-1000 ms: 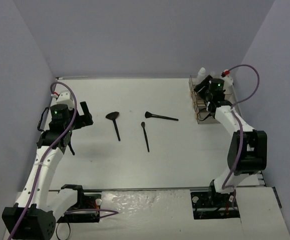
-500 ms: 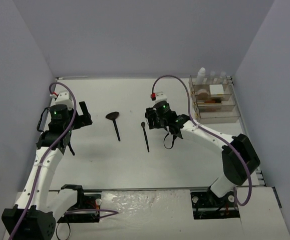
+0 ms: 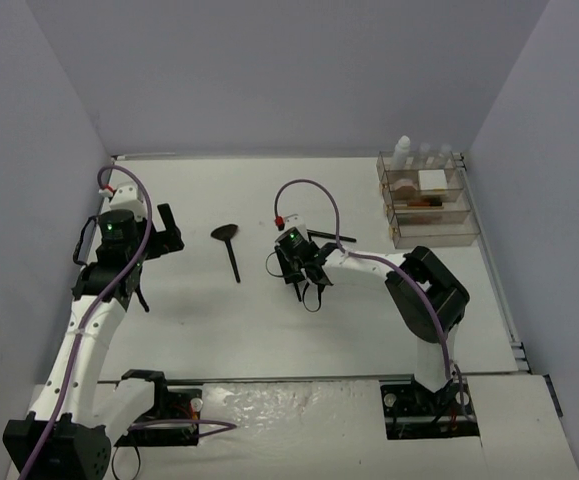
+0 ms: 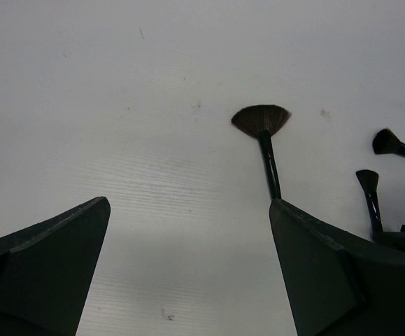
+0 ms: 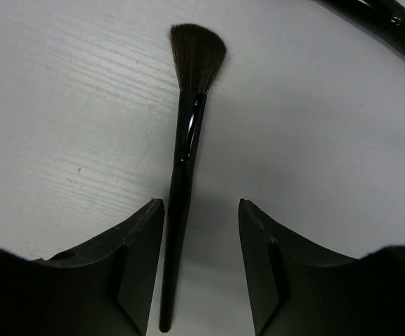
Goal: Organize the makeup
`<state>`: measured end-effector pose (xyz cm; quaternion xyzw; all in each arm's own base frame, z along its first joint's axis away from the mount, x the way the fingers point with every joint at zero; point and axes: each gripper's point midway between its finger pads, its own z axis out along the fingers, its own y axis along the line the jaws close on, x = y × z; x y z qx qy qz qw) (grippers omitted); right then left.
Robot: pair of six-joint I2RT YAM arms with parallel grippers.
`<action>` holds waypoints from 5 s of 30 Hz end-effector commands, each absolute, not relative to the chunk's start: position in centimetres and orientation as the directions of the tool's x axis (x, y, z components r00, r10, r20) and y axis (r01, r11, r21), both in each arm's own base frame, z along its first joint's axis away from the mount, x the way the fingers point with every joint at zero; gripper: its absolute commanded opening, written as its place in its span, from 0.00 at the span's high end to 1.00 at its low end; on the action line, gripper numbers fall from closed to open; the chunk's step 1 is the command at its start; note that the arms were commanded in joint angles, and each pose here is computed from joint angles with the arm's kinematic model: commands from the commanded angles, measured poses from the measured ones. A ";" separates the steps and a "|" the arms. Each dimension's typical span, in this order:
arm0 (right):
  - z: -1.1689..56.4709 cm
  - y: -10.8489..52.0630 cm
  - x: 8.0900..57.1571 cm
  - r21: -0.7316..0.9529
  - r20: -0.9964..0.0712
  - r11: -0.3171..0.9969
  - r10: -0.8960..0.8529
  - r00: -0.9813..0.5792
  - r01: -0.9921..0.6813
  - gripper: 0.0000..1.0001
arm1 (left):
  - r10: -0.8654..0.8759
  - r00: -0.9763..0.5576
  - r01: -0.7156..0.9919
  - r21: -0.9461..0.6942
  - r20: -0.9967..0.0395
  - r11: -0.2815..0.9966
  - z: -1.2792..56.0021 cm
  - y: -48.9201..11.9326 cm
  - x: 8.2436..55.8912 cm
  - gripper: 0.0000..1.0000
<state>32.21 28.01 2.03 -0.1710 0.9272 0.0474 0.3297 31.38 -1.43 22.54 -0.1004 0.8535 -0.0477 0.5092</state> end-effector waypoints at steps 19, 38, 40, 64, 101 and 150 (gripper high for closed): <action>9.9 26.4 36.0 0.066 -0.784 0.973 -0.086 -0.615 -0.221 1.00 | -0.188 -0.249 -0.139 -0.157 -0.950 0.978 27.9 0.2 31.0 0.03; 15.0 -7.9 42.3 0.603 -0.627 0.509 0.778 -0.030 0.614 1.00 | -0.187 -0.247 -0.164 -0.149 -0.951 0.975 27.9 0.7 30.7 0.03; 14.2 -8.8 43.1 0.616 -0.608 0.465 0.794 0.008 0.635 1.00 | -0.186 -0.248 -0.162 -0.149 -0.951 0.976 27.9 0.7 30.6 0.03; 15.6 -6.8 46.5 0.648 -0.618 0.522 0.786 -0.018 0.554 0.55 | -0.188 -0.250 -0.137 -0.158 -0.950 0.978 28.0 0.2 30.8 0.03; 5.4 24.1 46.1 -0.039 -0.652 0.617 -0.612 -0.448 -0.786 0.19 | -0.184 -0.260 -0.131 -0.154 -0.948 0.979 27.7 0.1 30.9 0.03; 20.6 -5.3 43.6 0.647 -0.672 0.554 0.739 0.049 0.524 1.00 | -0.193 -0.253 -0.122 -0.166 -0.948 0.979 27.8 -0.2 30.8 0.03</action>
